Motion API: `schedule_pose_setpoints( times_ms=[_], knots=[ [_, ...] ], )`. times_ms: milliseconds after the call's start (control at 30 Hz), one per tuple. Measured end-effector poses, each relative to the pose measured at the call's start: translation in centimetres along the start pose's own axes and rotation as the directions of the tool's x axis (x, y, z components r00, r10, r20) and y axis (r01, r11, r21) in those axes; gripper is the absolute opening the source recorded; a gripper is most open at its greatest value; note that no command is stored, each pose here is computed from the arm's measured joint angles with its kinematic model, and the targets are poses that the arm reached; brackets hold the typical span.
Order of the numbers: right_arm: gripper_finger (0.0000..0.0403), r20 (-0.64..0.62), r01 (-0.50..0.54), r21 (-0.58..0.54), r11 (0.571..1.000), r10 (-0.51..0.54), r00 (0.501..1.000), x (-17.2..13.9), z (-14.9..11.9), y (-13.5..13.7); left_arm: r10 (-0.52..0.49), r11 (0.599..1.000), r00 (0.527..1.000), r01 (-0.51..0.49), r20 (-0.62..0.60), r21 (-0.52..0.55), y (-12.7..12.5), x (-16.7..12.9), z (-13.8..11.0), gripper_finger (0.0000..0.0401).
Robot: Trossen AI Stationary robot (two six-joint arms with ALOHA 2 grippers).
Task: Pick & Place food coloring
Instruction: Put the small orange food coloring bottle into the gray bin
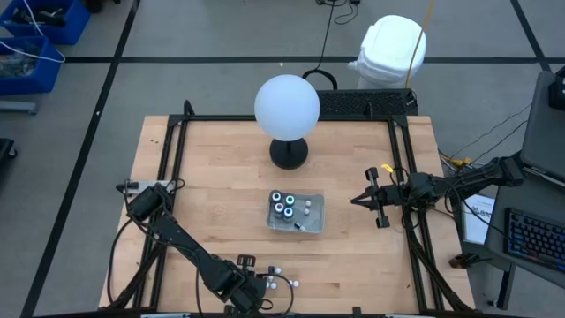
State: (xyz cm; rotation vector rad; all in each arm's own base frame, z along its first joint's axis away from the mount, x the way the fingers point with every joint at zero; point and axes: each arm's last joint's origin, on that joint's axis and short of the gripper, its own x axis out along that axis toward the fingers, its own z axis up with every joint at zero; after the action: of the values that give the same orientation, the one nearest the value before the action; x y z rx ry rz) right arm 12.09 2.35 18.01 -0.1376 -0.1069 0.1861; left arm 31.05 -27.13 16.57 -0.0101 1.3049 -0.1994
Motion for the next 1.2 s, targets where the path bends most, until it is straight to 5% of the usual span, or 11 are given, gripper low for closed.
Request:
schedule_pose_setpoints(
  times_ms=[367,633,900,1200],
  knots=[
    [0.0,0.0,0.0,0.0,1.0,0.0,1.0,0.0,0.0,0.0,-0.049,0.999,0.998,0.048,-0.032,-0.024,-0.1,0.0,-0.1,0.0066],
    [0.0,0.0,0.0,0.0,1.0,0.0,1.0,0.0,0.0,0.0,-0.079,0.997,0.995,0.079,-0.058,-0.009,0.0,-1.0,0.0,0.0068],
    [0.0,-0.001,0.0,0.0,1.0,0.0,1.0,0.0,0.0,0.0,-0.038,0.999,0.999,0.037,-0.023,-0.034,1.8,-8.7,0.9,0.007],
    [0.0,0.001,0.0,0.0,1.0,0.0,1.0,0.0,0.0,0.0,0.094,0.995,0.991,-0.089,0.099,-0.054,8.4,-18.7,-0.4,0.0059]
  ],
)
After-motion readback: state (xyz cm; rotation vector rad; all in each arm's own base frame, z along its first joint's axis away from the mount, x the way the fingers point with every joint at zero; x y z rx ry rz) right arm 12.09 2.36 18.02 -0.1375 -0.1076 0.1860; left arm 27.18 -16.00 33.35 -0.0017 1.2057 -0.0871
